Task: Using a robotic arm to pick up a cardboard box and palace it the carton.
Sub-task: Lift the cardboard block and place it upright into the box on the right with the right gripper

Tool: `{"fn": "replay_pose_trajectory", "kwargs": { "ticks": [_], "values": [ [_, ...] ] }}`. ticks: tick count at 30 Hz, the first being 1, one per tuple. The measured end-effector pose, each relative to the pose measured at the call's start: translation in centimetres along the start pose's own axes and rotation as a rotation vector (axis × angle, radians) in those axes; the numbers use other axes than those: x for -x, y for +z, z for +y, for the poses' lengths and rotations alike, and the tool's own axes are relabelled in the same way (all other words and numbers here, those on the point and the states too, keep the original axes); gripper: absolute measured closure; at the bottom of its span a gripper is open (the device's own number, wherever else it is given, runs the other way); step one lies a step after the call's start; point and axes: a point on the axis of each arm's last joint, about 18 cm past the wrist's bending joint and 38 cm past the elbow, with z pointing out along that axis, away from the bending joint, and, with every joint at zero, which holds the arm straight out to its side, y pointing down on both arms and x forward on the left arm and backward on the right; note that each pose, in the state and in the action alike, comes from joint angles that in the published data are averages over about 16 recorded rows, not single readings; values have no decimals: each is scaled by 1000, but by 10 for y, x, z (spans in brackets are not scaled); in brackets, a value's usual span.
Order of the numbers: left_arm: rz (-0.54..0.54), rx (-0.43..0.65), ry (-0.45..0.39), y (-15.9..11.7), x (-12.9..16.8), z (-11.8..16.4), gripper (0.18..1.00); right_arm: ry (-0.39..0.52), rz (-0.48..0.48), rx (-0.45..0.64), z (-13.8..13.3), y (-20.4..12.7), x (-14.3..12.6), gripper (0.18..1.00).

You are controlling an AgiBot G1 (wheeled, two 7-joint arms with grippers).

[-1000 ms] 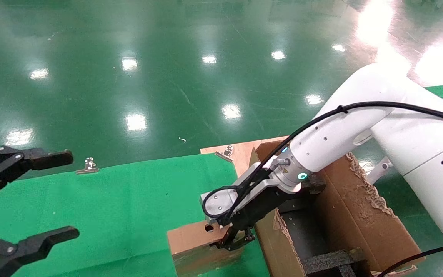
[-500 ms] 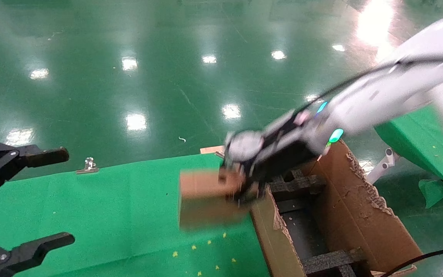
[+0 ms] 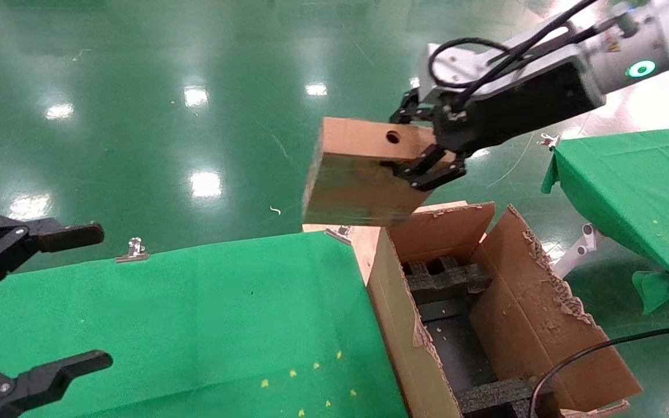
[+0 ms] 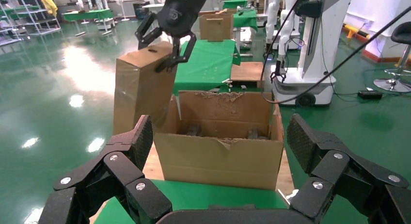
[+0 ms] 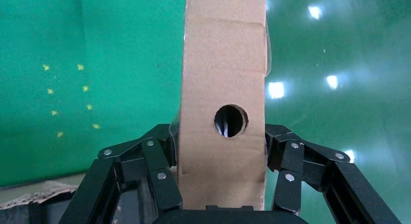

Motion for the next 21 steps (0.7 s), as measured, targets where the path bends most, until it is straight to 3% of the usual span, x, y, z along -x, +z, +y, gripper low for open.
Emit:
{"fn": "replay_pose_trajectory", "kwargs": {
  "ticks": [9,21],
  "values": [
    [0,0,0,0,0,0,184,85,23,80,41,-39,15,836],
    [0,0,0,0,0,0,184,243,26,206,109,-85,66,844]
  ]
}}
